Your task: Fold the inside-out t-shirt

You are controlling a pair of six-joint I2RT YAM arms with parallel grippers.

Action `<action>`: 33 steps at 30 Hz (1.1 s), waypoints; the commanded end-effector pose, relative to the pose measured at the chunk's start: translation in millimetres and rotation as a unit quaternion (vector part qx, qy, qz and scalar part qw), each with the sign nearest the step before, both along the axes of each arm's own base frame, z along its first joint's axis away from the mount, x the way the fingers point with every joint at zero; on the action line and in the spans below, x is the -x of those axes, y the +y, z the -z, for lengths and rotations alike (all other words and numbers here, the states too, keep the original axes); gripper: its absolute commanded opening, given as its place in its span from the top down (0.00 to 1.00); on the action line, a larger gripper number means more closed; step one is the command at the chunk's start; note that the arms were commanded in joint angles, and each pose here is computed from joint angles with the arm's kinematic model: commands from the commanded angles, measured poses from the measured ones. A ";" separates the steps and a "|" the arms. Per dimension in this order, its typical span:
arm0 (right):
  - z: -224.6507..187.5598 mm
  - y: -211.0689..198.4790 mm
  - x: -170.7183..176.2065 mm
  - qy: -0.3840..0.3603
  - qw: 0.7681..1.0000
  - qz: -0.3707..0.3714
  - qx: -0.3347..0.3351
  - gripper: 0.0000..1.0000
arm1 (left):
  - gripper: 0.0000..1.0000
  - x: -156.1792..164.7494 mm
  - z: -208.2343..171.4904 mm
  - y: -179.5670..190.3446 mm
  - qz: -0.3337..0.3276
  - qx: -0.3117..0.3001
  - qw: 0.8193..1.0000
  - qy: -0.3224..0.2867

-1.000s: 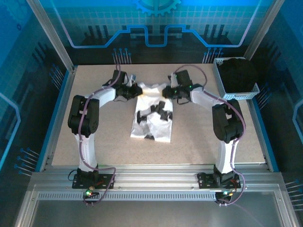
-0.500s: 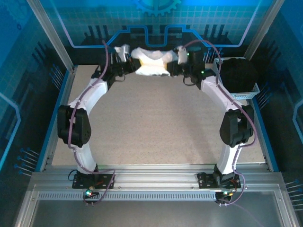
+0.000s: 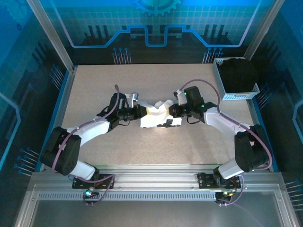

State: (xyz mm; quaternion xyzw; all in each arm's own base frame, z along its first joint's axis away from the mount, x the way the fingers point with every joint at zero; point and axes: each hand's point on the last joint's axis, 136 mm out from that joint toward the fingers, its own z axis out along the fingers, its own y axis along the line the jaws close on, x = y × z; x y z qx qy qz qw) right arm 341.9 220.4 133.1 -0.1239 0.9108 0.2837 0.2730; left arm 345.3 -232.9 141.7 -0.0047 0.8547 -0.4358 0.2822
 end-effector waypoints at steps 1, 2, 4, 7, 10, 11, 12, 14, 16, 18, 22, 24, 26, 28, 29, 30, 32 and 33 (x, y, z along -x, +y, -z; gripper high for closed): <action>8.1 -5.5 -11.2 0.001 0.999 0.010 0.040 1.00 | 1.00 -19.1 10.4 4.9 -0.016 -0.033 0.999 -0.017; 14.4 -7.4 -17.5 0.006 0.998 0.013 0.055 1.00 | 1.00 -25.9 12.9 5.6 -0.019 -0.045 0.999 -0.016; 23.5 -6.8 -27.1 0.017 0.997 0.011 0.071 1.00 | 1.00 -37.4 20.3 8.4 -0.026 -0.063 0.998 -0.009; 44.0 -5.0 -45.7 0.039 0.994 0.012 0.102 0.97 | 1.00 -47.6 41.1 12.4 -0.033 -0.089 0.995 0.013; 73.7 -9.5 -58.8 0.076 0.986 0.019 0.145 0.93 | 1.00 -55.3 72.7 18.9 -0.041 -0.120 0.991 0.040; 83.4 -12.8 -62.3 0.088 0.983 0.022 0.162 0.90 | 1.00 -58.6 82.9 22.2 -0.045 -0.128 0.990 0.049; 91.7 -16.9 -64.0 0.100 0.979 0.029 0.177 0.87 | 0.99 -61.4 89.8 25.0 -0.049 -0.133 0.988 0.057; 102.4 -27.1 -64.6 0.118 0.970 0.037 0.208 0.80 | 0.90 -65.7 101.8 32.0 -0.058 -0.141 0.985 0.081; 95.9 -33.5 -65.7 0.114 0.967 0.040 0.226 0.71 | 0.77 -68.4 102.1 38.5 -0.067 -0.144 0.983 0.092; 78.7 -38.7 -66.1 0.096 0.966 0.039 0.237 0.64 | 0.65 -69.0 96.2 47.0 -0.077 -0.155 0.981 0.092; 35.2 -51.8 -56.9 0.060 0.965 0.040 0.251 0.51 | 0.49 -59.2 74.6 72.6 -0.106 -0.212 0.967 0.095; 19.8 -51.8 -48.3 0.047 0.967 0.038 0.246 0.44 | 0.46 -49.1 57.5 77.4 -0.113 -0.216 0.966 0.088; 9.3 -41.6 -39.9 0.027 0.972 0.025 0.231 0.42 | 0.43 -37.8 34.1 66.4 -0.102 -0.197 0.973 0.058; 6.9 -24.1 -36.4 0.019 0.980 0.010 0.197 0.42 | 0.43 -29.1 13.6 43.1 -0.074 -0.161 0.984 0.027; 8.7 -14.0 -36.4 0.020 0.985 0.002 0.172 0.44 | 0.44 -25.6 5.2 27.0 -0.053 -0.133 0.990 0.015; 11.9 -5.0 -39.0 0.025 0.989 -0.003 0.145 0.45 | 0.47 -24.9 0.3 13.0 -0.036 -0.108 0.993 0.009; 23.1 5.5 -47.3 0.039 0.993 -0.005 0.111 0.49 | 0.53 -27.1 5.0 -12.1 -0.006 -0.075 0.997 0.023; 30.5 6.8 -52.0 0.045 0.993 -0.002 0.107 0.51 | 0.56 -28.5 11.7 -19.4 0.003 -0.070 0.997 0.037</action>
